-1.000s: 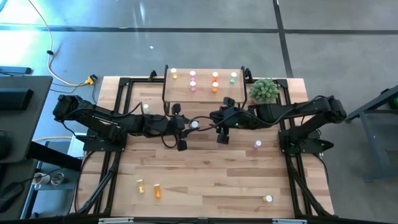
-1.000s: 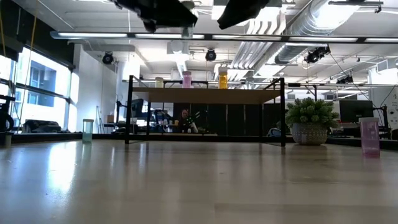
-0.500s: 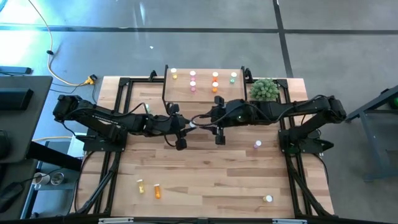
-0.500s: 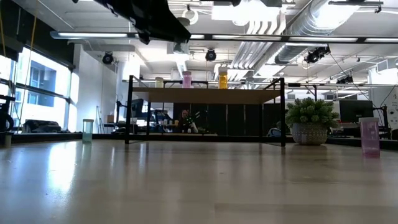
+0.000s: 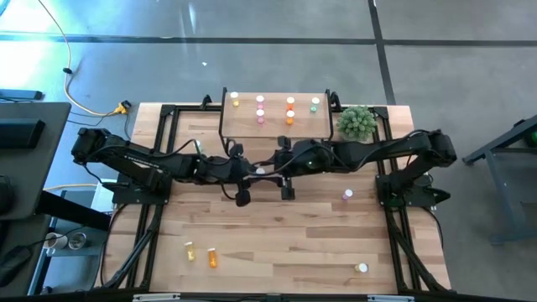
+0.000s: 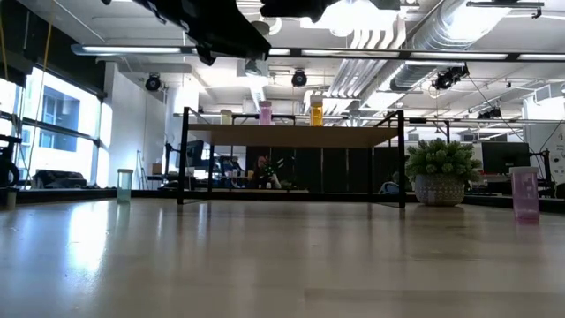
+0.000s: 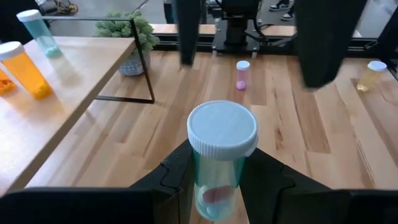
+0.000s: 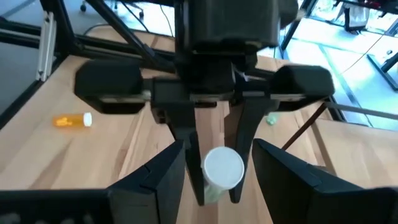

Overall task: Pick and place medicine bottles onto shelf by color
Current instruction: Put the bottom blue pill bottle on the shelf aligned with the other blue pill bottle, then put the left yellow pill bottle on the shelf aligned with the other yellow pill bottle

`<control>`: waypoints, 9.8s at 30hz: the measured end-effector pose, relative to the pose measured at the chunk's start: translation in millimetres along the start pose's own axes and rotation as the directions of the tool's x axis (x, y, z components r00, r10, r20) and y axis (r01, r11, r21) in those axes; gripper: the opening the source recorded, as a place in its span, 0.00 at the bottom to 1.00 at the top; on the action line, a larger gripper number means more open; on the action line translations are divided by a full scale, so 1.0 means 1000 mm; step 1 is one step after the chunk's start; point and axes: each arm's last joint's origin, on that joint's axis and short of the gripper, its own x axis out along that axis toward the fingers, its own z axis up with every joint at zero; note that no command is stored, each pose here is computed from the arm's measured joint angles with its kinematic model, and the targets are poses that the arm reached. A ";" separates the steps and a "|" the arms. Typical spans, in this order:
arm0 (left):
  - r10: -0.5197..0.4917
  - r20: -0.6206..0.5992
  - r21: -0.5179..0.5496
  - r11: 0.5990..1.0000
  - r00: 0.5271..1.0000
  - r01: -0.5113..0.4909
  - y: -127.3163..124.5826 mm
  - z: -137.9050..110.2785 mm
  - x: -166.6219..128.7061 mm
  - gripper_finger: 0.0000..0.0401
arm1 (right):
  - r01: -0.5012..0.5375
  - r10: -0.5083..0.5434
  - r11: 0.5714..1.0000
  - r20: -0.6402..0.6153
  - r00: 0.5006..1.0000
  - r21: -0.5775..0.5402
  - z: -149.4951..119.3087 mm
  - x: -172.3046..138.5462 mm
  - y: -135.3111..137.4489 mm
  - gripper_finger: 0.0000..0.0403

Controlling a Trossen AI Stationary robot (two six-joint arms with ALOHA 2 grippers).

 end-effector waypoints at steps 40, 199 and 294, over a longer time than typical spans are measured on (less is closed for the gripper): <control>0.035 0.052 0.162 0.986 0.998 -0.043 0.001 0.005 0.000 0.24 | 0.003 0.000 0.998 -0.041 0.999 0.070 -0.012 0.018 -0.007 0.34; 0.084 0.041 0.069 0.994 0.996 -0.087 0.004 0.004 0.000 0.57 | 0.447 -0.322 0.791 -0.337 0.885 0.417 -0.139 -0.105 -0.156 0.36; -0.147 -0.316 -0.336 0.941 0.937 0.034 -0.078 -0.045 -0.092 0.57 | 0.116 -0.047 0.876 -0.156 0.987 0.468 -0.072 -0.150 0.012 0.37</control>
